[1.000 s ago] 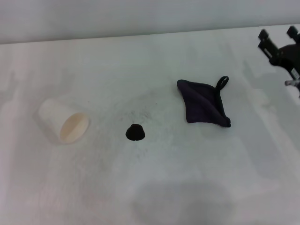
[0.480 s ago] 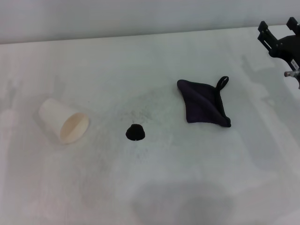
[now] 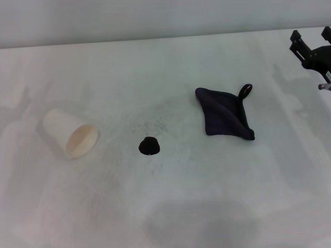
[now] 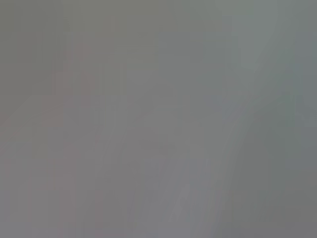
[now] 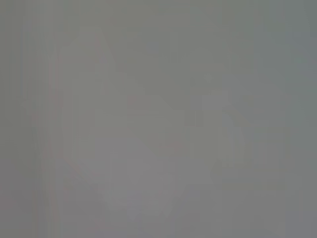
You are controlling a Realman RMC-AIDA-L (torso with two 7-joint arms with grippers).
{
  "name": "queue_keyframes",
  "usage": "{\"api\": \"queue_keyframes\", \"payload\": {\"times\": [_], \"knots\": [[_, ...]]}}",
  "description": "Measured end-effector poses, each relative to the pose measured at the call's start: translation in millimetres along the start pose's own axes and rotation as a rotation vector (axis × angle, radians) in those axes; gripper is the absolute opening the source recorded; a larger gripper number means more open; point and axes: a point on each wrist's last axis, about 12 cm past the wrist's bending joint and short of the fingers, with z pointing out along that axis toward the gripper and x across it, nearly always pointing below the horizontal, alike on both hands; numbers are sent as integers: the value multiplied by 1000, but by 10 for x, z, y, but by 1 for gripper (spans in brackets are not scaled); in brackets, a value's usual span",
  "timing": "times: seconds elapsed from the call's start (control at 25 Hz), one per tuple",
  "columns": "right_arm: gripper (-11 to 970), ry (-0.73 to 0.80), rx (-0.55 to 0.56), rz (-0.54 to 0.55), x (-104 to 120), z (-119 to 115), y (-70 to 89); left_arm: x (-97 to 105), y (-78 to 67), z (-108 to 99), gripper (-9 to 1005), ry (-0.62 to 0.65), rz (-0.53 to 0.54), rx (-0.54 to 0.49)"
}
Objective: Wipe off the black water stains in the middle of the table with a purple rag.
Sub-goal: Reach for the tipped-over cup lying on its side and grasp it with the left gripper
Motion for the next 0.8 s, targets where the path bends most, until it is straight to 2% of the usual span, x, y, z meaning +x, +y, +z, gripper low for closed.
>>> {"api": "queue_keyframes", "payload": {"times": [0.24,0.36,0.56,0.8], "knots": [[845,60,27,-13,41,45,-49,-226,215,33,878,146,-10,142],[844,69,29,-17,52,38,-60,-337,244,82,878,232,30,239],[844,80,44,9,118,-54,-50,-583,245,159,877,334,199,408],[844,102,46,47,188,-95,26,-830,221,260,876,486,502,604]]}}
